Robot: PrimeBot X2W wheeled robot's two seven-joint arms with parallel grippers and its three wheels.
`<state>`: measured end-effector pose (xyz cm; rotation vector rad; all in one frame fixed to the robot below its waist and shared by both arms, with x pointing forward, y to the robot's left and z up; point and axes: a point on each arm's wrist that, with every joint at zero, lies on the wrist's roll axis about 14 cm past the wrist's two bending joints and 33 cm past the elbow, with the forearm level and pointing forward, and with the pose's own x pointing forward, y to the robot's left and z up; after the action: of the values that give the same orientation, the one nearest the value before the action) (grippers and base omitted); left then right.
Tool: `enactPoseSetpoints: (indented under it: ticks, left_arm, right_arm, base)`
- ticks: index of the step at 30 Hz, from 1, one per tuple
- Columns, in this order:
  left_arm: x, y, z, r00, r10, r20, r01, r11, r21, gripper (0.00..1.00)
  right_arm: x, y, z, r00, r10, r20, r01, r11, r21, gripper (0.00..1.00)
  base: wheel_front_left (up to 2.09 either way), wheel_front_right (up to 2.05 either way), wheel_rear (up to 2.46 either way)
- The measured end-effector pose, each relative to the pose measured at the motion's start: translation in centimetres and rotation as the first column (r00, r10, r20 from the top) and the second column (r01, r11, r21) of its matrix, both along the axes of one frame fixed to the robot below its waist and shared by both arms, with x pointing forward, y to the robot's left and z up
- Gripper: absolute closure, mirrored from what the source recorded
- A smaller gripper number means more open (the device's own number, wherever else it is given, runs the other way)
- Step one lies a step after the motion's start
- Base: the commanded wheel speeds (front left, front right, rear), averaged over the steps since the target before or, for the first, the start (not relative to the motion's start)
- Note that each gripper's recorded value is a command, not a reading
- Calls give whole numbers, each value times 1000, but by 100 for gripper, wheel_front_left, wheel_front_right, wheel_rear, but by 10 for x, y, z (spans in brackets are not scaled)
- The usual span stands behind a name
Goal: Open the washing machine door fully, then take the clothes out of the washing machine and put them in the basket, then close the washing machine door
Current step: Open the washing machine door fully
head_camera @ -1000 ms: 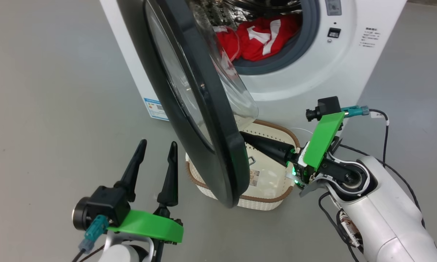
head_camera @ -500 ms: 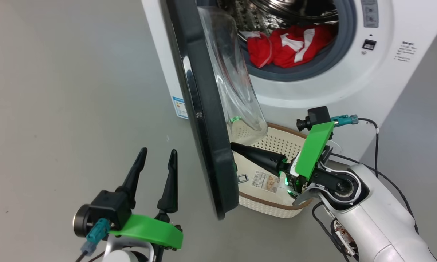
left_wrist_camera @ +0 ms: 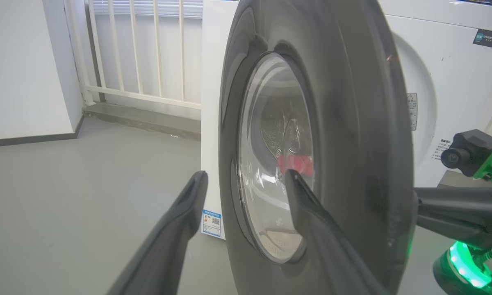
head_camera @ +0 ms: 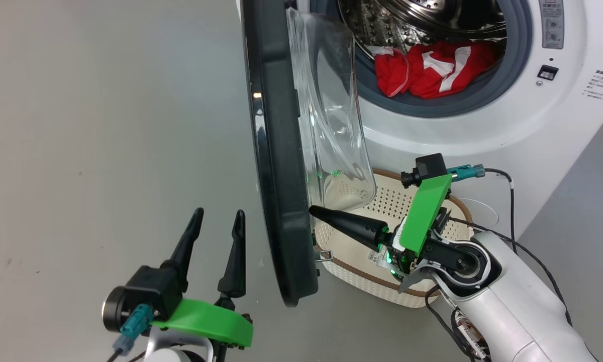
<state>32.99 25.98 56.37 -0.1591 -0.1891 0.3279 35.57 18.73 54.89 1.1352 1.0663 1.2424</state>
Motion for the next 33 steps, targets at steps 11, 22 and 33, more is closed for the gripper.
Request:
enactPoseSetpoints:
  ticks: [11,22,33]
  left_arm:
    - [-10,8,-6,999,36,-19,-36,999,-10,0]
    - [-13,11,-6,999,50,-19,-51,999,-15,0]
    - [-12,14,1,998,55,17,-55,998,-21,0]
  right_arm:
    - [-9,11,-2,999,40,-16,-40,999,4,100]
    - [-13,16,-4,999,38,-20,-38,999,1,100]
    - [38,-8,-15,926,-234,297,270,959,-84,0]
  base:
    - [0,0,0]
    - [0,0,0]
    - [0,0,0]
